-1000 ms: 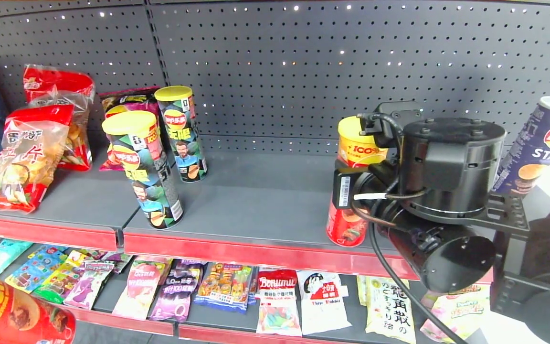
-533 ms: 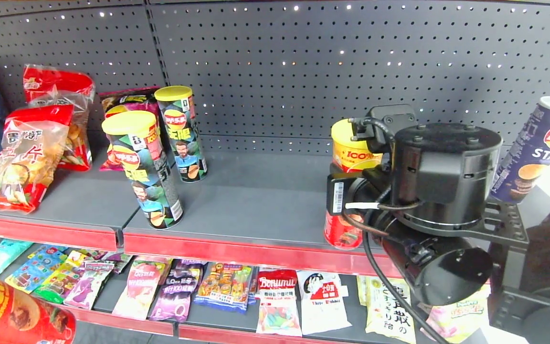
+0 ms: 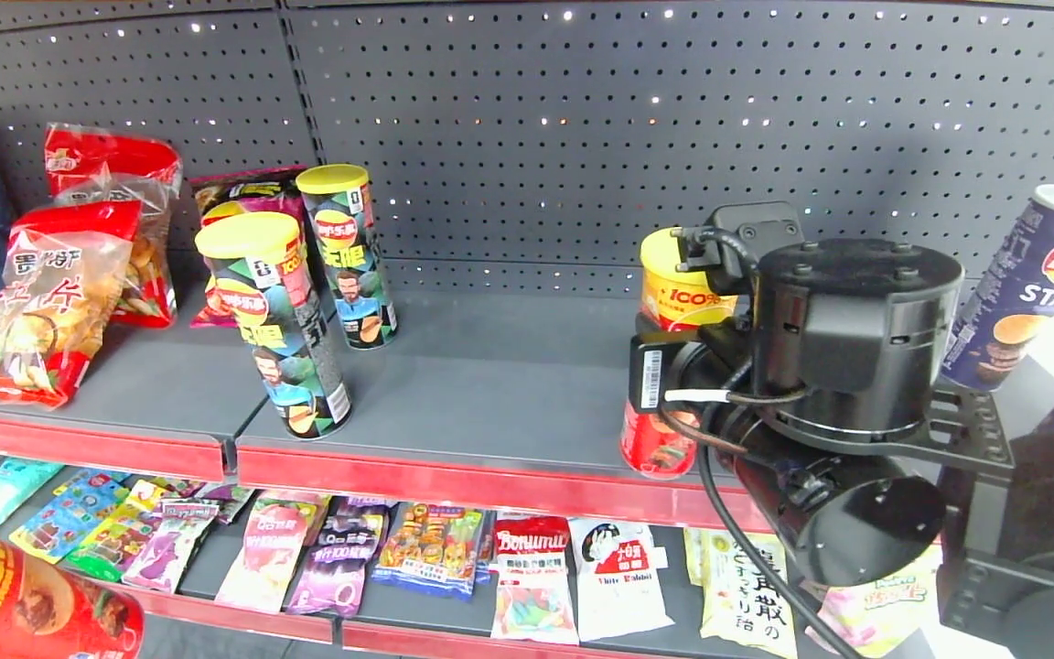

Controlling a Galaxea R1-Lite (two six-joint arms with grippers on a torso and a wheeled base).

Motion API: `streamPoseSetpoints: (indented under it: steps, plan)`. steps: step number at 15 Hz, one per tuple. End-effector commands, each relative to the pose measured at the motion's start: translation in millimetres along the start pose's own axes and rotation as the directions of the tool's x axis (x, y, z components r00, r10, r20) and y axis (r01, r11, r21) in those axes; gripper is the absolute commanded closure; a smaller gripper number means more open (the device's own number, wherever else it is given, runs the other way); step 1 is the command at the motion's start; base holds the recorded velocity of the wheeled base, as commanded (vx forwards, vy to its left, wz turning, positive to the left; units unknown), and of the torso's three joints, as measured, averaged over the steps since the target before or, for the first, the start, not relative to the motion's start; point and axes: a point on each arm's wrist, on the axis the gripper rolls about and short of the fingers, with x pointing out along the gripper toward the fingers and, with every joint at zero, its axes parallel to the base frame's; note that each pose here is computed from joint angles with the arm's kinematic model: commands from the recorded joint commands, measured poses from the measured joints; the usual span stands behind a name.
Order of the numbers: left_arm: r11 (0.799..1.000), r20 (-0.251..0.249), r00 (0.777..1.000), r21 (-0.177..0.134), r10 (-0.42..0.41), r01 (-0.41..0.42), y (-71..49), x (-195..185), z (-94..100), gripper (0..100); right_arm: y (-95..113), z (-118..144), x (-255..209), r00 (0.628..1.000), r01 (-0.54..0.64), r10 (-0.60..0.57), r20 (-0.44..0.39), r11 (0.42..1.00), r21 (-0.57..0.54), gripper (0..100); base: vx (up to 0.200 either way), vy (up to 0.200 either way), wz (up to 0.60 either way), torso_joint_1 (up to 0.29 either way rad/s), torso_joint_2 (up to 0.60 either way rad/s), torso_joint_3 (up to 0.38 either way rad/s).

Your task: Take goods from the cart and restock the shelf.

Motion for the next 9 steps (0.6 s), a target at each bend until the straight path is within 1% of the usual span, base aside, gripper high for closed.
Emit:
streamPoseSetpoints:
  steps: [1, 4, 6, 9]
  plan:
    - [1.000, 0.000, 1.000, 0.000, 0.001, -0.001, -0.1, -0.2, -0.5, 100, -0.6, 0.1, 1.3, 1.000, 0.017, -0.017, 0.000, 1.000, -0.001, 100, 0.000, 0.000, 0.00, 0.000, 0.00, 0.000]
    - [1.000, -0.009, 1.000, -0.001, 0.000, 0.000, -0.1, 0.9, -2.9, 100, -0.9, 0.1, 1.7, 1.000, 0.020, -0.020, 0.000, 1.000, 0.000, 100, 0.000, 0.000, 0.00, 0.000, 0.00, 0.000]
    - [1.000, -0.008, 1.000, -0.001, -0.002, 0.002, -0.4, 0.1, -4.2, 100, -0.7, 2.3, 2.4, 0.998, 0.056, -0.056, 0.008, 0.998, 0.006, 100, 0.000, 0.000, 0.00, 0.000, 0.00, 0.000]
    - [1.000, -0.011, 1.000, -0.001, -0.002, 0.002, -0.5, 0.3, -5.5, 100, -0.5, 5.2, 2.5, 0.998, 0.066, -0.067, 0.014, 0.998, 0.013, 100, 0.000, 0.000, 0.00, 0.000, 0.00, 0.000]
